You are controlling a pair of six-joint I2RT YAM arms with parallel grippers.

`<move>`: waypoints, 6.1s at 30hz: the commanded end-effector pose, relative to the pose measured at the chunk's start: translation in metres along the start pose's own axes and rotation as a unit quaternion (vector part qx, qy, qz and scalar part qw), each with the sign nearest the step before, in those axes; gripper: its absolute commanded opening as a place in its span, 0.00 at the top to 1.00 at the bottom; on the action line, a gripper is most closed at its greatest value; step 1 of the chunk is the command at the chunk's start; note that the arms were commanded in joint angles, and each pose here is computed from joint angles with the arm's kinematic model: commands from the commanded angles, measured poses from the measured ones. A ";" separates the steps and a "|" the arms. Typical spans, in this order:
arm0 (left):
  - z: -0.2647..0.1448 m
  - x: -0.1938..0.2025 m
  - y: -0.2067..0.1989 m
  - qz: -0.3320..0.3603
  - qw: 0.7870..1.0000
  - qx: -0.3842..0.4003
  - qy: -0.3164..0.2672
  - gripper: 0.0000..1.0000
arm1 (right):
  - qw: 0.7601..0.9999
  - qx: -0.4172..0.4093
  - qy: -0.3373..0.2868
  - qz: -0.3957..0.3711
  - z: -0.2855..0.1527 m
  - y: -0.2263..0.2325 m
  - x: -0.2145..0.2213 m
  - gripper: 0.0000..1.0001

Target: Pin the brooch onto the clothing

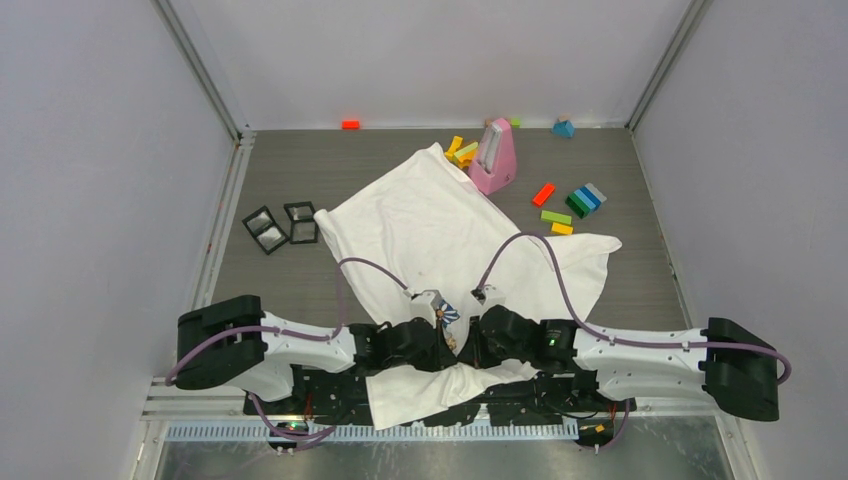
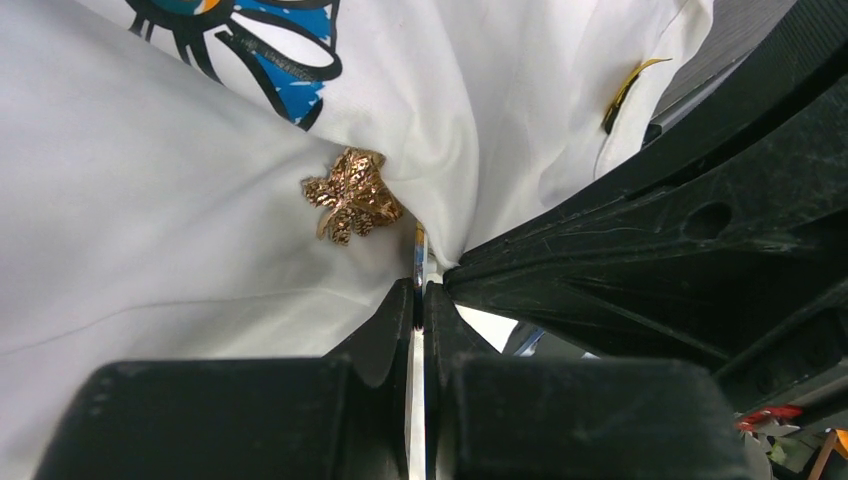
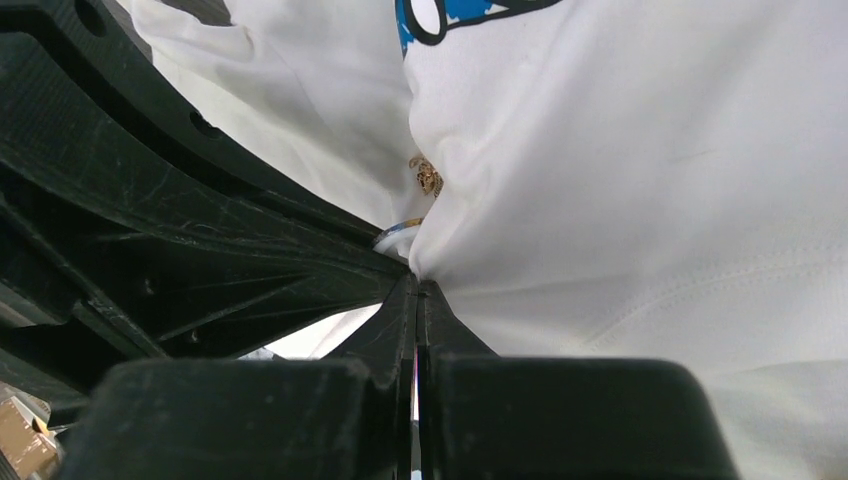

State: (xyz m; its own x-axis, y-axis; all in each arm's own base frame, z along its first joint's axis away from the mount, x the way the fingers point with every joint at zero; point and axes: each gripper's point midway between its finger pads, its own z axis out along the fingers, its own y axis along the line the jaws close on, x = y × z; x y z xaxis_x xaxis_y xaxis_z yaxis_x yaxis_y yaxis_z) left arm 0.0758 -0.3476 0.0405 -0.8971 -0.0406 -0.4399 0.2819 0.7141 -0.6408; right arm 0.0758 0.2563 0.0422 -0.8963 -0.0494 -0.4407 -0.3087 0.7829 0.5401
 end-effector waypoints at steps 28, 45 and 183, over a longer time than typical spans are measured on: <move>-0.005 -0.017 -0.012 -0.053 0.995 0.062 -0.060 1.00 | 1.000 -0.021 -0.018 -0.005 -0.022 0.003 -0.004 0.61; -0.007 -0.017 -0.014 -0.048 0.994 0.072 -0.063 1.00 | 1.000 0.006 0.000 -0.014 -0.003 -0.002 0.000 0.76; -0.121 -0.019 -0.084 0.119 0.854 0.462 0.206 1.00 | 0.970 -0.210 -0.115 0.030 -0.068 0.046 -0.040 0.82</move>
State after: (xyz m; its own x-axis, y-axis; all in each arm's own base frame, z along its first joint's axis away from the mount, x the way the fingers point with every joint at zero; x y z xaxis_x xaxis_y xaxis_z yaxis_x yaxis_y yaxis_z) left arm 0.0459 -0.3258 0.1617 -0.8244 0.3652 -0.4324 0.4332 -0.0845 -0.8973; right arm 0.0486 0.2620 0.1509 -0.8636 0.0922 -0.4957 -0.4474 0.3133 0.8377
